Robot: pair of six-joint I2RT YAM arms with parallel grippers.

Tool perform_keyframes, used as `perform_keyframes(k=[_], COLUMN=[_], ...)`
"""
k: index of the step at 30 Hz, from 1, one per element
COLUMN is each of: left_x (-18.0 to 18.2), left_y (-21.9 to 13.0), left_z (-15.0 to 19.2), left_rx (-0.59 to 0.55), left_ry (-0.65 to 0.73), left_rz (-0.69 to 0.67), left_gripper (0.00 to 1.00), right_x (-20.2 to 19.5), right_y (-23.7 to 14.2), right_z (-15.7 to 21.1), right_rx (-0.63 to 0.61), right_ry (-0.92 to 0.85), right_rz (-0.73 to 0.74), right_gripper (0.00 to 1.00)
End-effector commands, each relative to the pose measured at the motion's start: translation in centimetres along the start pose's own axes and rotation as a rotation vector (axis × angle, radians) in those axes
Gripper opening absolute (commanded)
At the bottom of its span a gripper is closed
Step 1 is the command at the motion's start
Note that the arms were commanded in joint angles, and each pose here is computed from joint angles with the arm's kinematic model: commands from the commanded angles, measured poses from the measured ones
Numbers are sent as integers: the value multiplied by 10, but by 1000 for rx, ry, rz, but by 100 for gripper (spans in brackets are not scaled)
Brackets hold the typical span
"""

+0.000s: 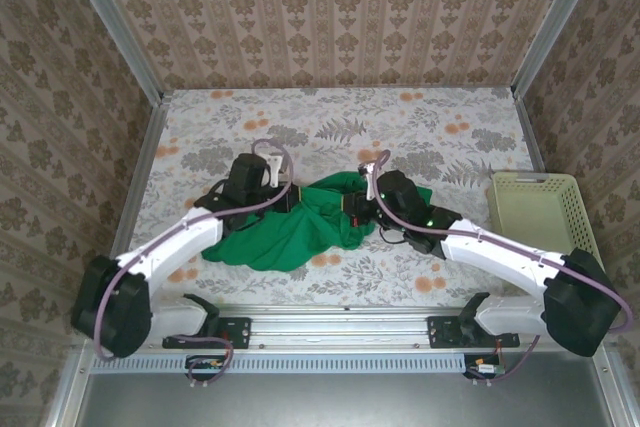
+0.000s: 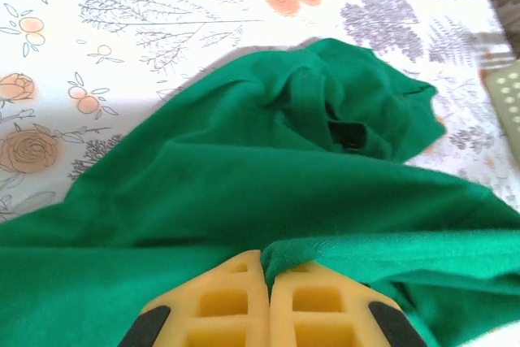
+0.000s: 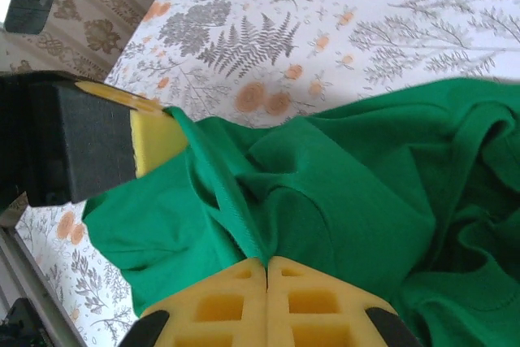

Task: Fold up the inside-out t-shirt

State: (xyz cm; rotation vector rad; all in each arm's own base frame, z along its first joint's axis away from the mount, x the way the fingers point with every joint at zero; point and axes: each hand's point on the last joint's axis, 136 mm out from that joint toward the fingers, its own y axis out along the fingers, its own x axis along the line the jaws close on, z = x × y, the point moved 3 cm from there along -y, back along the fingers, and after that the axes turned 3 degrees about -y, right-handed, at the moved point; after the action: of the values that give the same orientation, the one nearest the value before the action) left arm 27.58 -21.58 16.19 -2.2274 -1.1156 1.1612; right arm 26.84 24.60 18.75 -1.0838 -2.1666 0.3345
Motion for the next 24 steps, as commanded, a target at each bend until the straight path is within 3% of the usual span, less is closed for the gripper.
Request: perform_keyframes(k=[1,5,9,13,19,24], left_x=[29,36,44,24,-45,-53], left_y=[6,4,-8,-18,3,35], left_z=[-2,2,9,9,7,0], left_rx=[56,83,90,67,55,55], left_ry=[7,1,-12,13,19,-68], left_rz=[-184,-249,-337,-327,-97,-42], left_gripper=[2,11,26,35,38,38], right_x=[-6,-10,-32,-53,-66,-60], right_y=[12,43,77,103,106,101], right_z=[-6,-19,-33,-36,-35,-33], right_rx=[-5,23,59,118,147,126], right_ry=[88,95,142,106,60,63], right_rz=[-47,-28,2,61,110,61], right_gripper=[0,0,0,0,0,0])
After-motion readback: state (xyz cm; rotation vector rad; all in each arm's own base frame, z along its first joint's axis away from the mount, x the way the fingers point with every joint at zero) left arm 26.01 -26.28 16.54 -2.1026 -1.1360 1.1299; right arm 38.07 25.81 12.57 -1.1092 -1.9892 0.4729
